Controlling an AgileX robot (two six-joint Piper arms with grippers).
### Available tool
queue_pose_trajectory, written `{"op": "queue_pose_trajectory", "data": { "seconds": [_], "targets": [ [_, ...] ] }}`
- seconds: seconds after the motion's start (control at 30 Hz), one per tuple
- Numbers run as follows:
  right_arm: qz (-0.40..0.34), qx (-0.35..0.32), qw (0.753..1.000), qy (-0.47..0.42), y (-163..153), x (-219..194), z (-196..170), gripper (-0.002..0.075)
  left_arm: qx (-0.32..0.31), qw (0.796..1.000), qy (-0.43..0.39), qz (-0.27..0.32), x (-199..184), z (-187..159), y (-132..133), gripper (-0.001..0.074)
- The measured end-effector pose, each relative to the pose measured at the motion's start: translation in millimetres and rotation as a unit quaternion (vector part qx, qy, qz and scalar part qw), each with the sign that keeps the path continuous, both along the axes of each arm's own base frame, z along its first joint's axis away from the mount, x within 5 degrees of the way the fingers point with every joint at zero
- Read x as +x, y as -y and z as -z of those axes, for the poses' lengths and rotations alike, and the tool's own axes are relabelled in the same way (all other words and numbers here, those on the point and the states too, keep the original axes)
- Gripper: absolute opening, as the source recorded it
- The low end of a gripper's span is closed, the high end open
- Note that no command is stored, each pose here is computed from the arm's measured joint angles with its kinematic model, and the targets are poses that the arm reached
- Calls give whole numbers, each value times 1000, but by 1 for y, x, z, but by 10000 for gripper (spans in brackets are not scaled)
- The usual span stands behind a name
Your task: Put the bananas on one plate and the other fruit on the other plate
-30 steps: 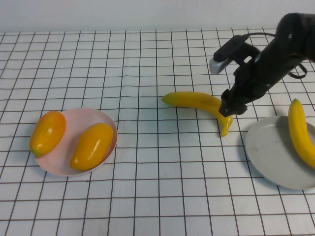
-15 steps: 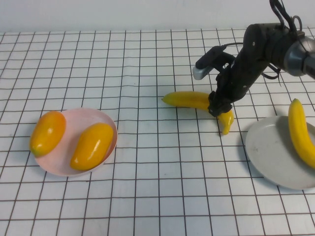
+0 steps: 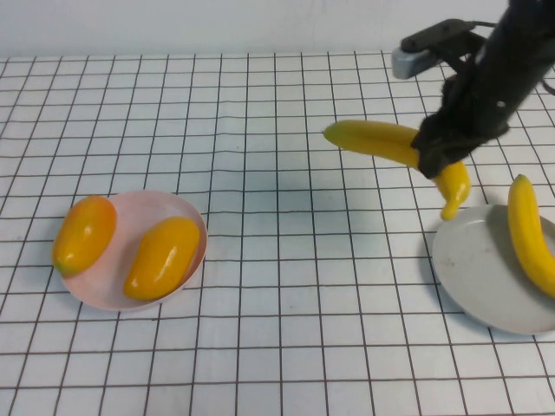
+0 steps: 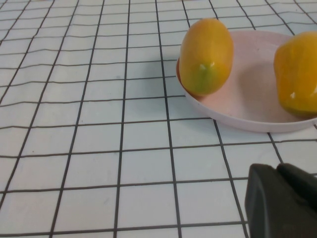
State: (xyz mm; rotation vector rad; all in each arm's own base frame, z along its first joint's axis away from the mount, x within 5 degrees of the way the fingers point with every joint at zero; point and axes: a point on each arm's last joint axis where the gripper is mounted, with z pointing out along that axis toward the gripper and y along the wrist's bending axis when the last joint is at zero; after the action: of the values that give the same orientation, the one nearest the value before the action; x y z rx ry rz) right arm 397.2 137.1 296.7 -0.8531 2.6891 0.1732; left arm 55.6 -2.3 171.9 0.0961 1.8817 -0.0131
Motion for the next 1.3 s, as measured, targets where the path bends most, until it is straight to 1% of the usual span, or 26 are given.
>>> {"op": "queue_pose_trajectory", "data": {
  "seconds": [0.1,0.23,0.37,0.47,0.7,0.77,0.83,0.87,0.9,0.93,0.97,1.0,1.03,1.1,1.13,1.17,1.23,1.3],
  "targets": [
    [53,-14,998,-8,24,-31,3,315,0,1000,0,0,0,0,0,-4],
    [128,-29,991,-17,53,-77,40,315,0,1000,0,0,0,0,0,-4],
    [161,-20,987,-13,64,-112,67,315,0,1000,0,0,0,0,0,-4],
    [170,-17,985,-11,67,-123,83,315,0,1000,0,0,0,0,0,-4],
    [167,-12,986,2,66,-119,91,318,0,1000,0,0,0,0,0,-4],
    [167,-11,986,5,66,-118,92,375,0,1000,0,0,0,0,0,-4],
    [166,-11,986,9,66,-117,92,490,0,1000,0,0,0,0,0,-4],
    [163,-14,986,12,66,-116,92,530,0,1000,0,0,0,0,0,-4],
    [165,-13,986,12,66,-116,92,564,0,1000,0,0,0,0,0,-4],
    [169,-12,986,11,66,-116,92,575,0,1000,0,0,0,0,0,-4],
    [169,-11,985,14,66,-117,91,563,0,1000,0,0,0,0,0,-4],
    [169,-10,985,16,66,-118,89,524,0,1000,0,0,0,0,0,-4],
    [169,-8,985,20,67,-120,85,458,0,1000,0,0,0,0,0,-4],
    [168,-4,985,35,68,-125,72,286,0,1000,0,0,0,0,0,-4],
    [168,2,985,48,70,-129,63,184,0,1000,0,0,0,0,0,-4],
    [169,11,983,64,71,-135,52,118,0,1000,0,0,0,0,0,-4],
    [166,35,981,96,73,-150,31,47,0,1000,0,0,0,0,0,-4],
    [158,68,976,133,75,-171,11,11,0,1000,0,0,0,0,0,-4]
  ]
}}
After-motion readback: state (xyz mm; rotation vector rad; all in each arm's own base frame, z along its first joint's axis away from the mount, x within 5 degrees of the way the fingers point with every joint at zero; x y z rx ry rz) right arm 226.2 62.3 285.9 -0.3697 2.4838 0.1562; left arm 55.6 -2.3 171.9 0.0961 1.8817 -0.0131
